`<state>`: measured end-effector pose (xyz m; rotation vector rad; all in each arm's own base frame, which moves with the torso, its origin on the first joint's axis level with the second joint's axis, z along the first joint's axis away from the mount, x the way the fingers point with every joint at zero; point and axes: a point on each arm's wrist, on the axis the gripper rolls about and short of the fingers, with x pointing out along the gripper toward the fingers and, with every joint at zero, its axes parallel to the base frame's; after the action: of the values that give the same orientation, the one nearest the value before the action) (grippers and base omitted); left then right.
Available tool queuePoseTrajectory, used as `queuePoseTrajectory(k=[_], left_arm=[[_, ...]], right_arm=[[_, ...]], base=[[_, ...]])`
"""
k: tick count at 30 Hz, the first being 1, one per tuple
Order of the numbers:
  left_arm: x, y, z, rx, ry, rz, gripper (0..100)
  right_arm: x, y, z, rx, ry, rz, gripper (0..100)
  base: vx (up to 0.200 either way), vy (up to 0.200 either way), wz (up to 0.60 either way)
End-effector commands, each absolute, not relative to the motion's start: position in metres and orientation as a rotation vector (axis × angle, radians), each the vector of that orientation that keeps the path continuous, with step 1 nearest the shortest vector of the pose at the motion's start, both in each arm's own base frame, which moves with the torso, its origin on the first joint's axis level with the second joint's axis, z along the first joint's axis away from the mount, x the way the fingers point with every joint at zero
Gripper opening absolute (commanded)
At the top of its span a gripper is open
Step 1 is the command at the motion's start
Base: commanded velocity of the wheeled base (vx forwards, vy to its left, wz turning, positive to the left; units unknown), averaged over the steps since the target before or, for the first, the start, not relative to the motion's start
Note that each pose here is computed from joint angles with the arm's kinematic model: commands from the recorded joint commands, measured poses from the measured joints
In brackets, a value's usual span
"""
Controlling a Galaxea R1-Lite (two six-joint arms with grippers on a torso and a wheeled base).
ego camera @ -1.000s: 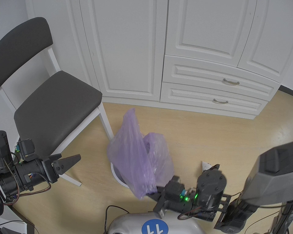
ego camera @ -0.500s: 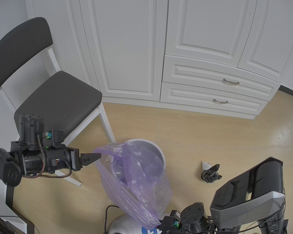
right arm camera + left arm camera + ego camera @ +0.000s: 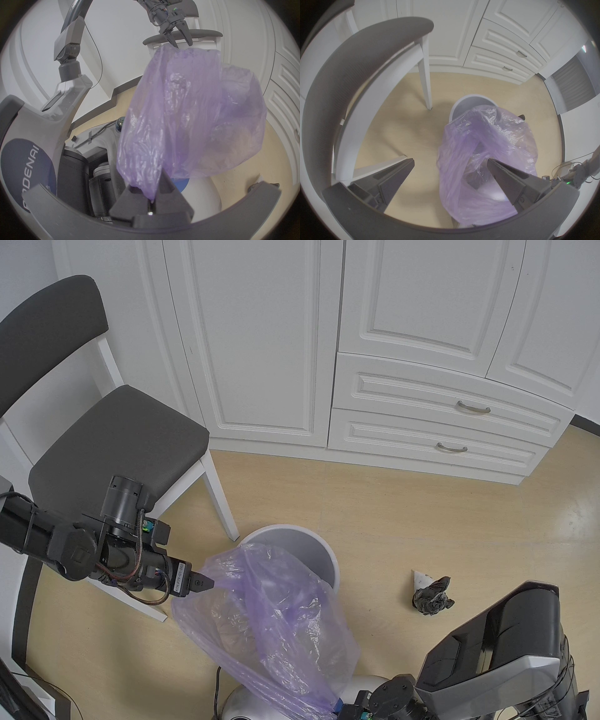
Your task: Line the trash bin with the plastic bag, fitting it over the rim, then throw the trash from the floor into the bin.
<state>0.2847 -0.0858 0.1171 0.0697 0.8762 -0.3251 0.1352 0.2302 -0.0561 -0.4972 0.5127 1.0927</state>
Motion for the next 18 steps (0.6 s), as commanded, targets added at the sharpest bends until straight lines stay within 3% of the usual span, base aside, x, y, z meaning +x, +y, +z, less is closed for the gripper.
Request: queuePoseTrajectory(k=[1,18], left_arm=[[0.292,-0.087,0.099,0.075,0.936,-0.317,100],[0.258,-0.059,0.057,0.135,1.095,-0.300,100]], right_arm=[[0.135,0.230,-0.056,-0.495,0.502,1.095,0],[0.140,0.233,-0.051,-0.481,0.470,1.066,0]], base=[[0.000,0.000,0.00],[0.000,0.000,0.00]])
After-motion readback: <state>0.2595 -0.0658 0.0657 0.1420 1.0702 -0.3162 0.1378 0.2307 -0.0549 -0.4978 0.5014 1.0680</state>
